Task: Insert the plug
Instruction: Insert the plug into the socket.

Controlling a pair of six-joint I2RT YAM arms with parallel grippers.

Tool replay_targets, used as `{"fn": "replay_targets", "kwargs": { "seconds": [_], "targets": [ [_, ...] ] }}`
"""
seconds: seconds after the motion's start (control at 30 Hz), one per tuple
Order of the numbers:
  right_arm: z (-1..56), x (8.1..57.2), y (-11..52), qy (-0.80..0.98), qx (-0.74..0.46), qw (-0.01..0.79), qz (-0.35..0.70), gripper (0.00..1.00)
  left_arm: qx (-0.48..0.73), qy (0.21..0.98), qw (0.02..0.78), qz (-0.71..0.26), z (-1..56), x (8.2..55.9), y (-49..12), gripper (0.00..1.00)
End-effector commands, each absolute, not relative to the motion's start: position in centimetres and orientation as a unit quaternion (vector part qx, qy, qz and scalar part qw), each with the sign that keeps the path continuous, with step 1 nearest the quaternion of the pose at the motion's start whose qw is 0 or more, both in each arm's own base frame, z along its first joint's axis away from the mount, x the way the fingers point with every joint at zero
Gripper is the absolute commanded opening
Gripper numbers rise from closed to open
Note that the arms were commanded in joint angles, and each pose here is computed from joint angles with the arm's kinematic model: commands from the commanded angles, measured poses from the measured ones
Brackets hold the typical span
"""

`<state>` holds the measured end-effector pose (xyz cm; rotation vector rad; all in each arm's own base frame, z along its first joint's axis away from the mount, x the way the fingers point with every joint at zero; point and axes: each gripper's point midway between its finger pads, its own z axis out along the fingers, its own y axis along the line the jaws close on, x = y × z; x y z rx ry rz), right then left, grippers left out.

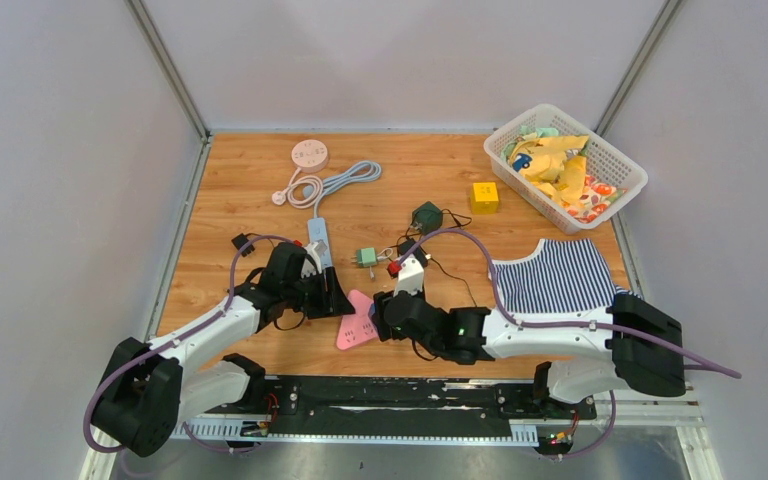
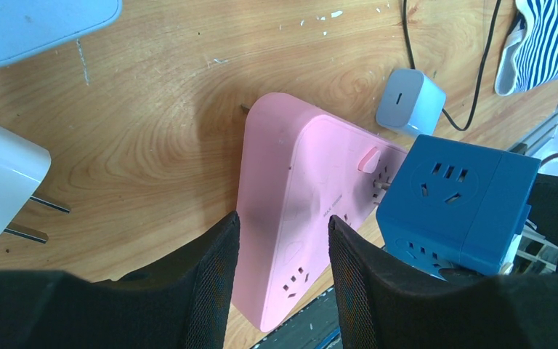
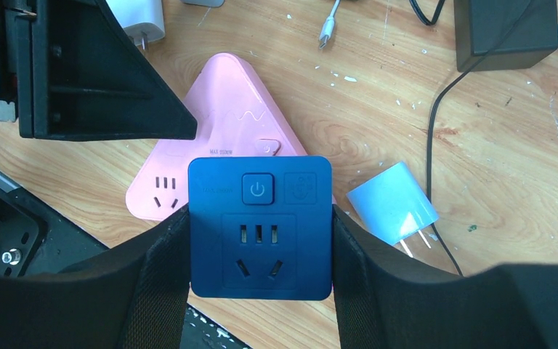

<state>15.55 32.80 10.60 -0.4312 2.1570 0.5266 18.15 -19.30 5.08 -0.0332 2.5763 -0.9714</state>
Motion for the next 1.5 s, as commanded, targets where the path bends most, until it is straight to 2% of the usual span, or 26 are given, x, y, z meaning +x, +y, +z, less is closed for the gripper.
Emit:
{"fn": "replay_targets", "kwargs": {
  "seconds": [0.0,0.33,1.47],
  "targets": [
    [10.3,15.5,31.9,0.863,-0.176,0.435,0.185,0.0,-0.013,0.919,0.187,-0.347,4.7,17.8,-19.2,0.5],
    [13.9,16.1,32.1,0.843,-0.169,0.467,0.207,0.0,-0.014,0.918,0.188,-0.349,4.8,17.9,-19.3,0.5],
    [9.9,15.4,31.7,0.865,-0.161,0.434,0.194,0.0,-0.016,0.919,0.18,-0.351,4.4,17.7,-19.4,0.5]
  ]
}}
